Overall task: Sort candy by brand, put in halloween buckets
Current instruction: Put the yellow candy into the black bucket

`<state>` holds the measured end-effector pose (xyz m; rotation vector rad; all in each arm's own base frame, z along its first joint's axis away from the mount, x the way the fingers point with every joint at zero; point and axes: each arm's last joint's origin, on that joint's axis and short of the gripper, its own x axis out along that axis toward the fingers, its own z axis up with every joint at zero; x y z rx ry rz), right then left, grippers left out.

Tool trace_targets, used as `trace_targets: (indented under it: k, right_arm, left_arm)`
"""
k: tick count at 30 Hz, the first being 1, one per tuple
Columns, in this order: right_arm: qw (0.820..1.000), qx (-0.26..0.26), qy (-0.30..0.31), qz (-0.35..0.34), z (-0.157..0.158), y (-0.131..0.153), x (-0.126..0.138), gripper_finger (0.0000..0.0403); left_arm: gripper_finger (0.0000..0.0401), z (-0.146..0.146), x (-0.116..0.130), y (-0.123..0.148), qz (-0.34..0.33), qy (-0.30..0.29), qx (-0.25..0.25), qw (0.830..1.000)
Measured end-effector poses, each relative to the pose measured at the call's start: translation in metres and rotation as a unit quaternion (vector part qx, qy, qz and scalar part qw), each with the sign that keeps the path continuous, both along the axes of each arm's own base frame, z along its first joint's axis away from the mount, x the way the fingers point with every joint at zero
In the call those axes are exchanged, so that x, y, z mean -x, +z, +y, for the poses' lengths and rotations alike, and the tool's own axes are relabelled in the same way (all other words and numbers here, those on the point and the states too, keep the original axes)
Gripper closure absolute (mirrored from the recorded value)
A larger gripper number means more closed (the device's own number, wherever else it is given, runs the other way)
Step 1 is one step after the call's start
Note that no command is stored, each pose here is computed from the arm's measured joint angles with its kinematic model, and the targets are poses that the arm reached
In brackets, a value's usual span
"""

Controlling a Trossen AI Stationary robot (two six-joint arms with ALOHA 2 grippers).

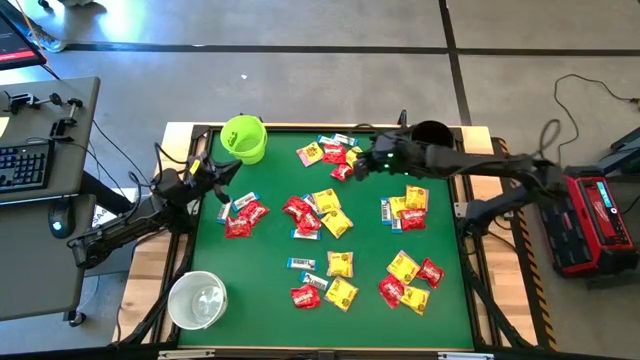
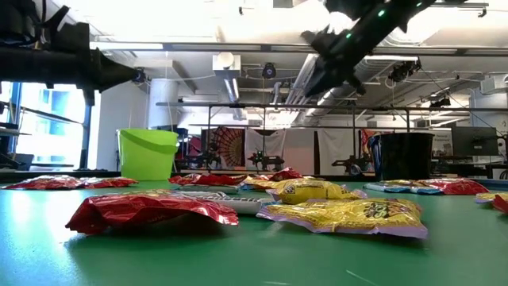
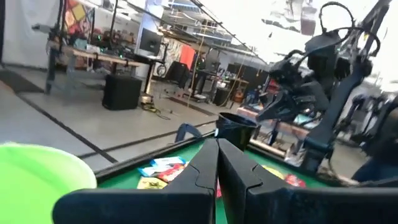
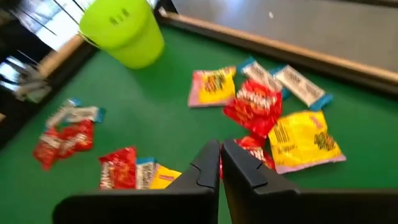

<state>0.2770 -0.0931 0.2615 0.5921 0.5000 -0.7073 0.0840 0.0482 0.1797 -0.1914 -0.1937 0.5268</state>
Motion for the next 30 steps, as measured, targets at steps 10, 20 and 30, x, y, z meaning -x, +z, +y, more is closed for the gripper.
trace_targets:
  k: [10,20,30]
  right_arm:
    - [0.991,-0.058,-0.043,0.114,-0.046,-0.042,-0.019,0.0255]
    - [0.977,-0.082,-0.048,0.193,-0.094,-0.068,-0.005,0.0192]
    - [0.971,-0.098,-0.005,0.219,-0.113,-0.100,-0.007,0.0192]
  left_arm:
    - [0.0401,0.001,0.000,-0.008,0.037,0.017,0.024,0.999]
    - [0.0401,0.002,0.000,-0.011,0.047,0.030,0.031,0.998]
    - [0.0401,0.002,0.001,-0.010,0.052,0.042,0.021,0.998]
